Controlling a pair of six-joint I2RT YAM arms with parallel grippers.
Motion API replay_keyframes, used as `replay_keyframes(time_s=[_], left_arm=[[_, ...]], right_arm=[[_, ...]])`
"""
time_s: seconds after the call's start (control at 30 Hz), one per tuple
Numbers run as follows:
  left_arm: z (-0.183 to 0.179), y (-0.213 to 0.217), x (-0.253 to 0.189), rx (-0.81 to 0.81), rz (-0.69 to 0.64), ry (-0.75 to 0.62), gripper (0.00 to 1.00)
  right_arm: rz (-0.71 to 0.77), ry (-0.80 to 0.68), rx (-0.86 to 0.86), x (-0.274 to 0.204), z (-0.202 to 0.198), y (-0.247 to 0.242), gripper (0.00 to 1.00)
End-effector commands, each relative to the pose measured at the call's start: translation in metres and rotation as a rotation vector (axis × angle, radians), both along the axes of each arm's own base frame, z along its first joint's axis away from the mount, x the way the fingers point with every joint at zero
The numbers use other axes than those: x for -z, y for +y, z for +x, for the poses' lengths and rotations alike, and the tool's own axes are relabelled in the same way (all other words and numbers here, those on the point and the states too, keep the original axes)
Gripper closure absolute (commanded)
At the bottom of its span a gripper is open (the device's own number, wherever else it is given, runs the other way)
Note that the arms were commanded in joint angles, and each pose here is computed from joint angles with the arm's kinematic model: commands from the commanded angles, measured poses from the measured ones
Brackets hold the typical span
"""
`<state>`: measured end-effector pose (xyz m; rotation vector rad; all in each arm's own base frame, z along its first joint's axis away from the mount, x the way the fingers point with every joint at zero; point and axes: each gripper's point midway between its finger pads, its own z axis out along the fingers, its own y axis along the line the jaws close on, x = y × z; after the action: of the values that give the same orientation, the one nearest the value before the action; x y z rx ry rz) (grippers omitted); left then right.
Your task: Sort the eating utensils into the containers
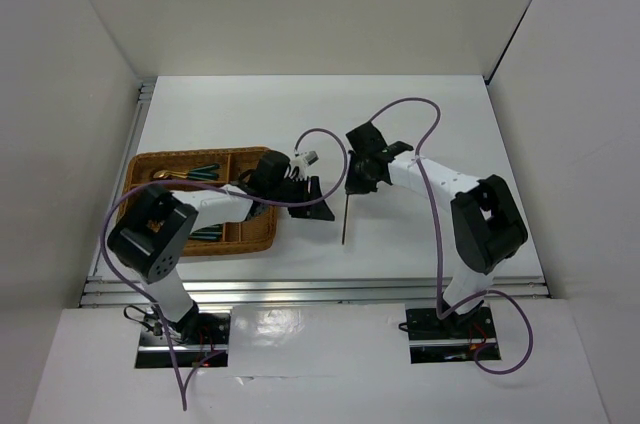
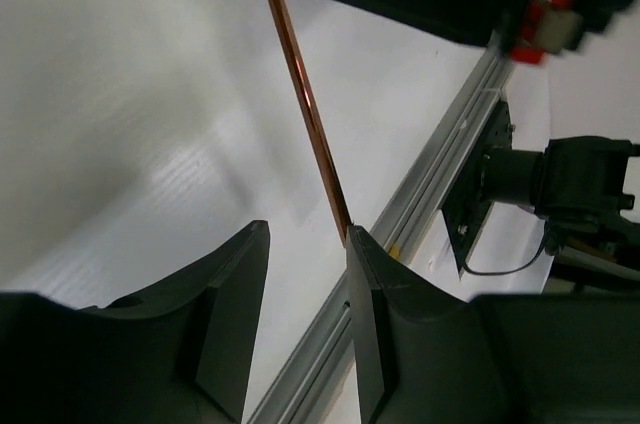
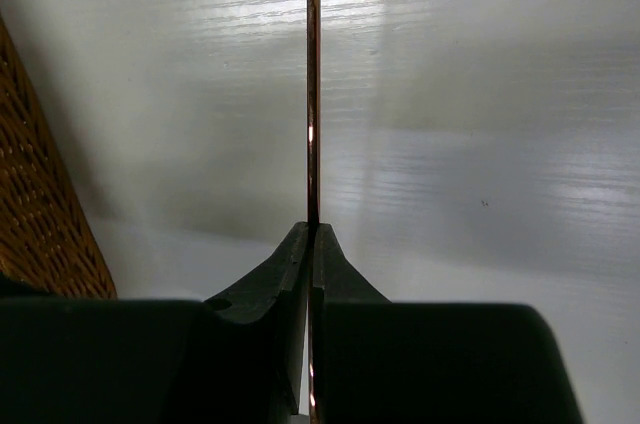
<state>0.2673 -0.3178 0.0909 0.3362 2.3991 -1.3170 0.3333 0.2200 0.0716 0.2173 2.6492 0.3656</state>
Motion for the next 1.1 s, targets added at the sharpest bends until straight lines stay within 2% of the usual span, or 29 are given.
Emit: replay_keyframes(time_s=[0.0,0.33,0.7,0.77,0.9,0.93,1.07], left_arm=[[0.016,-0.021,-0.018,0.023,-0.095,-0.041,0.50],[0.017,-0.041,-0.016,0.036,-0.152,-0.007,0.47],[0.027,-0.041,-0.008,-0.042,-0.150,0.029,0.49],[0.027,-0.041,-0.008,-0.042,-0.150,0.029,0.53],[0.027,-0.043,-0.016,-0.032,-0.170,0.008,0.75],[0.027,-0.043,-0.016,-0.032,-0.170,0.008,0.86],[0.026,-0.040,-0.018,-0.037,-0.163,-0.001,0.86]], right_arm=[[0.097,-0.123,-0.041,-0.046,0.015,0.023,0.95],[0.129,-0.137,-0.050,-0.050,0.012,0.033,0.95],[0.195,-0.157,-0.056,-0.060,0.005,0.042,0.95],[0.199,-0.144,-0.063,-0.057,0.002,0.042,0.95],[0.176,-0.120,-0.057,-0.046,-0.003,0.037,0.95],[0.168,-0.109,-0.056,-0.041,-0.006,0.035,0.95],[0.159,-0.093,-0.055,-0.036,-0.012,0.031,0.95]])
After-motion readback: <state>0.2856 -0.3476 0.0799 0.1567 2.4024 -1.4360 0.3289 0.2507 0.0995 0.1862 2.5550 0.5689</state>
